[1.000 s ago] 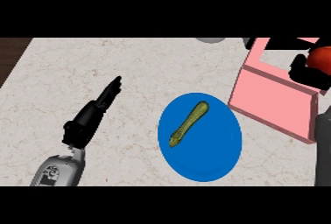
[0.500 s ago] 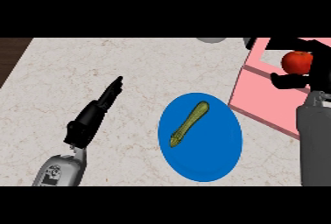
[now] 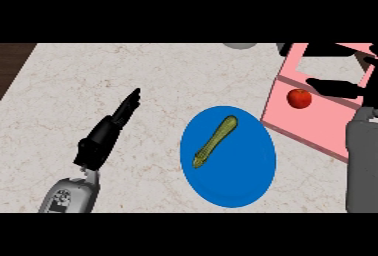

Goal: Pick the tomato from the plate and place it in the cardboard box

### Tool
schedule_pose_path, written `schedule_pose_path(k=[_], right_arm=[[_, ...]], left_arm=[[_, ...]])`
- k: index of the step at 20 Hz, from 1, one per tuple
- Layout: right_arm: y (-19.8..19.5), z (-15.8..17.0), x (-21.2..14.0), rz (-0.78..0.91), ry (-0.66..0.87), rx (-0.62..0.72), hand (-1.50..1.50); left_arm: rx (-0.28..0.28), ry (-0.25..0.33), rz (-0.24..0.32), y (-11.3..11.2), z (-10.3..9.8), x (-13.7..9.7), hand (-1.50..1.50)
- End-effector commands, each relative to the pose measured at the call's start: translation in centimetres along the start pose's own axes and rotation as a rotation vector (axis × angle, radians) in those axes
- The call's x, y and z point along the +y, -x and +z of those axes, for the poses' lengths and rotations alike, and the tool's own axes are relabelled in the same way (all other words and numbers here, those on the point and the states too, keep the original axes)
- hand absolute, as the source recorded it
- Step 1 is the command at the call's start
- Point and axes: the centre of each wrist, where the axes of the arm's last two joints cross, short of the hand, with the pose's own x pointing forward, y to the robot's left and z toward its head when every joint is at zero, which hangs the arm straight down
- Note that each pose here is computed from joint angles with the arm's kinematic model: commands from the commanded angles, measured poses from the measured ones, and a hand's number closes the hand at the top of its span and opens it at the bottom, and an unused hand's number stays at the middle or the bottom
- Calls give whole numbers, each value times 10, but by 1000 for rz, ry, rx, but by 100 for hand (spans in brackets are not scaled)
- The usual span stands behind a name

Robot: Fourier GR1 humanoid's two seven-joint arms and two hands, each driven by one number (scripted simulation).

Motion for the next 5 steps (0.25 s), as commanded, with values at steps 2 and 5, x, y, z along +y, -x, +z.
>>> schedule_pose_path(k=[2,5], right_arm=[[23,3,-24,-276,159,-10,-150],[44,5,-55,-370,191,-22,-150]], left_arm=[[10,-5,14,-6,-6,-2,0],[10,2,-1,12,7,0,0]])
